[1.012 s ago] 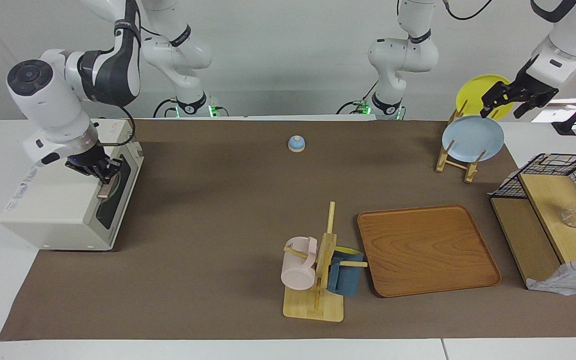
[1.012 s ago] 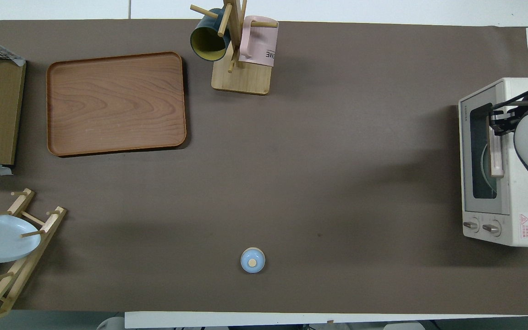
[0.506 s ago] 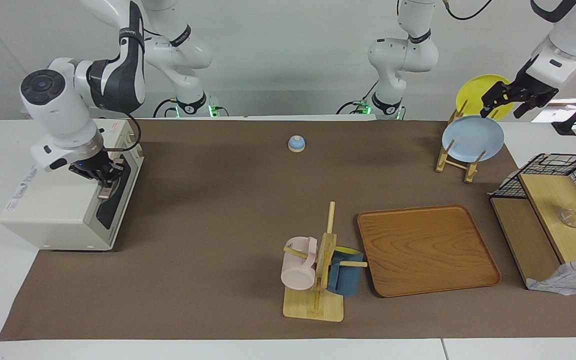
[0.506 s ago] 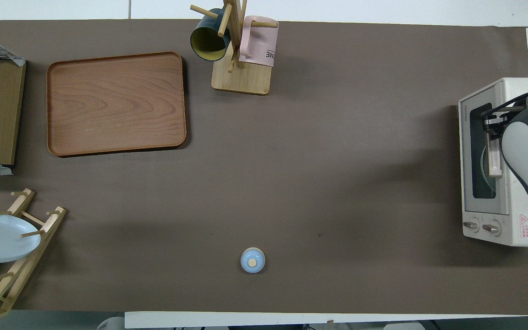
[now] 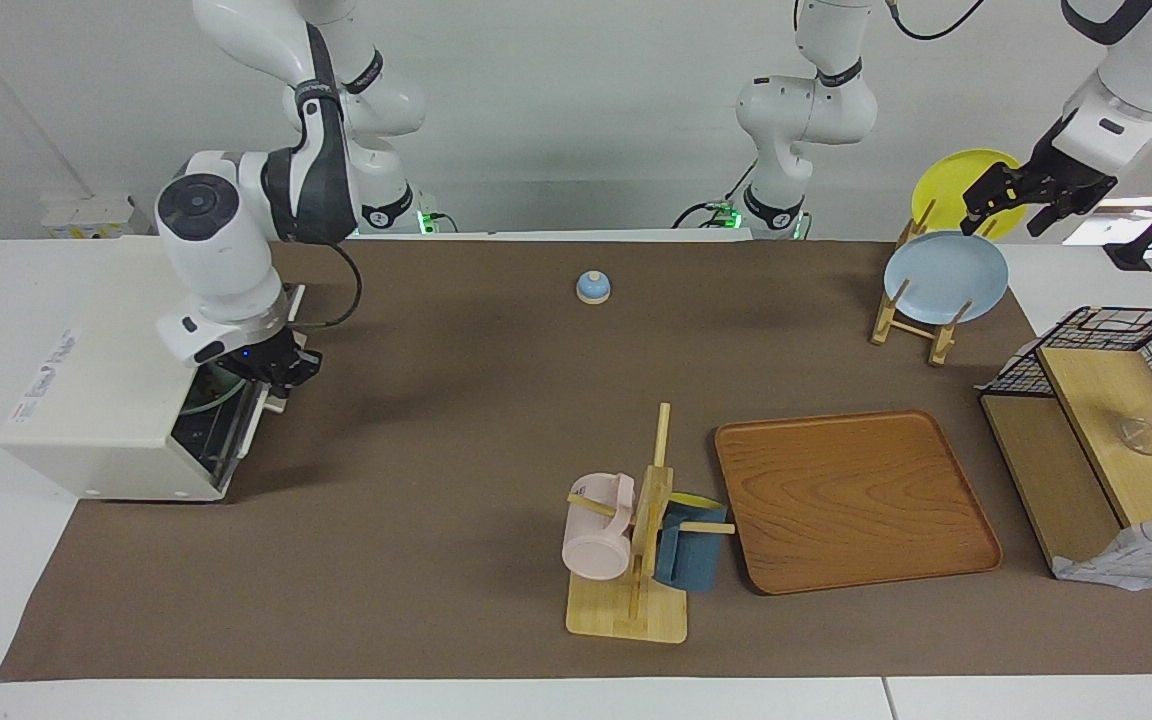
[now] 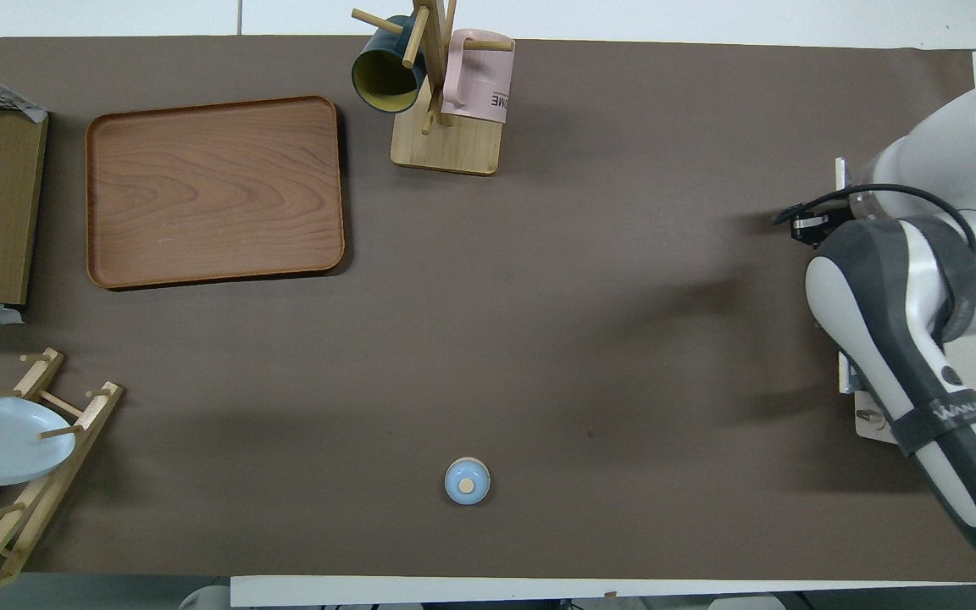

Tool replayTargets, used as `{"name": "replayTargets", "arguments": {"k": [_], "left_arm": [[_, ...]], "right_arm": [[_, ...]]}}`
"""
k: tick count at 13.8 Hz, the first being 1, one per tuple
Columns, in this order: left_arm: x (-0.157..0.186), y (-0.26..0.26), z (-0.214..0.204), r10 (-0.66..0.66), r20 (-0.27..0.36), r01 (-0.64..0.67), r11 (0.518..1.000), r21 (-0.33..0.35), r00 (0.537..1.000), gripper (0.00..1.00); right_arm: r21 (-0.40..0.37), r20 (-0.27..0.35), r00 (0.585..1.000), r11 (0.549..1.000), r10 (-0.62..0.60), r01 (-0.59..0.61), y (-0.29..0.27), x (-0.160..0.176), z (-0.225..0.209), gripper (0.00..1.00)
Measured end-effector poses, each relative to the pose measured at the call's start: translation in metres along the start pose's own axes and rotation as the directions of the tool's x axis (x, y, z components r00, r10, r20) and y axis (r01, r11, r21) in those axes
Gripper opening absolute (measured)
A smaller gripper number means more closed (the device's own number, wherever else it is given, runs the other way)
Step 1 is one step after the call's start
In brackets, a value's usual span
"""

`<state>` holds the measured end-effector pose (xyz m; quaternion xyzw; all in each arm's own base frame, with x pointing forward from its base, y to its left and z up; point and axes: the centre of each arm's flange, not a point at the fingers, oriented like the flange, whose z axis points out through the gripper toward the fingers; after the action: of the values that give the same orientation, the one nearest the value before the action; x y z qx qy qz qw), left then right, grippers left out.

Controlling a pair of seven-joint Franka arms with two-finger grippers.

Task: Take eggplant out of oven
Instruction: 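Reach the right gripper into the oven toward the green plate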

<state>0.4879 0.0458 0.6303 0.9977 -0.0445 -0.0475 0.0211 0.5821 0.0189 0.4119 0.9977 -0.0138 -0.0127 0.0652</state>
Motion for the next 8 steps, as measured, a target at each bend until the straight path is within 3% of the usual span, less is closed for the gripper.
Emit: {"name": "replayTargets", "arguments": {"k": [3,8], "left_arm": [[0.0,0.0,0.0,0.0,0.0,0.0,1.0,0.0,1.0,1.0],[0.0,0.0,0.0,0.0,0.0,0.0,1.0,0.0,1.0,1.0]], "right_arm": [[0.046,0.015,1.0,0.999,0.002,-0.002,-0.016,0.005,0.033,0.01],[0.052,0.039,0.999,0.999,0.011,-0.013,-0.034,0.012,0.07,0.01]]}}
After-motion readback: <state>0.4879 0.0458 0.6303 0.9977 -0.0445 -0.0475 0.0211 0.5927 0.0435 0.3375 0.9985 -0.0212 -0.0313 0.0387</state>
